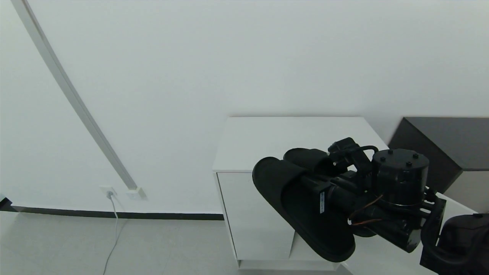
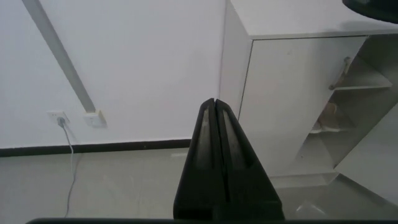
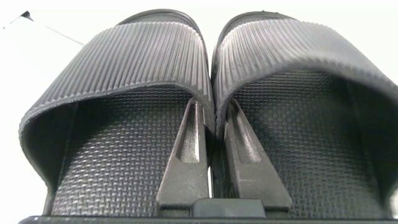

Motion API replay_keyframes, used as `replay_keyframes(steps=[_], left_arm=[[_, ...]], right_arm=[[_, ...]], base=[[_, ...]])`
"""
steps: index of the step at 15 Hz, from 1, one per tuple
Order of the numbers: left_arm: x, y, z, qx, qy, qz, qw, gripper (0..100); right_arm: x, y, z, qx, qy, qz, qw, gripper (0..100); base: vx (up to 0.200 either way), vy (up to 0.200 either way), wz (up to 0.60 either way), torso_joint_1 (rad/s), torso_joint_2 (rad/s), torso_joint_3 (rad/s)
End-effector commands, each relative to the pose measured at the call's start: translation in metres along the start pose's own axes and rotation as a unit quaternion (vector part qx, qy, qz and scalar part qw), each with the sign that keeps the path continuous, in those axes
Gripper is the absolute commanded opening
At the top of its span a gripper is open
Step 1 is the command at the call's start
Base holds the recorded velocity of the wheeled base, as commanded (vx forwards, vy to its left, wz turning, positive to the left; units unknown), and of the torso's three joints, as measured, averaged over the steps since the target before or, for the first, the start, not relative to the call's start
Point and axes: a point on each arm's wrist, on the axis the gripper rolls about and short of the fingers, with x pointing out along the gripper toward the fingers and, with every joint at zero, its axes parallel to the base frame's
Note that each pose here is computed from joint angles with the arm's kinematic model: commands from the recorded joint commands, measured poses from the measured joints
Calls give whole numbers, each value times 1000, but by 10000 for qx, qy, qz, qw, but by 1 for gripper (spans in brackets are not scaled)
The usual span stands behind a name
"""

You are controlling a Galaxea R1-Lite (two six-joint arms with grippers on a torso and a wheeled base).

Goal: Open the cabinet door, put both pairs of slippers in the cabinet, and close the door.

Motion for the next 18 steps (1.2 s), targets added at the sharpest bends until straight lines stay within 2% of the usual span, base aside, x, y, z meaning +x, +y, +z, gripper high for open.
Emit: replay_keyframes(steps=[1,12,18], left_arm=[[0,0,0,0,7,6,10000,0],[0,0,0,0,7,-2,10000,0],[0,0,0,0,7,-2,10000,0]], right_arm=[[0,0,0,1,-8,-1,10000,0],[-2,4,-3,-22,40,79,10000,0],[-5,12,-8,-69,119,202,9997,0]], base=[[0,-200,0,2,2,-2],[0,-200,0,3,3,2],[0,0,0,0,0,0]])
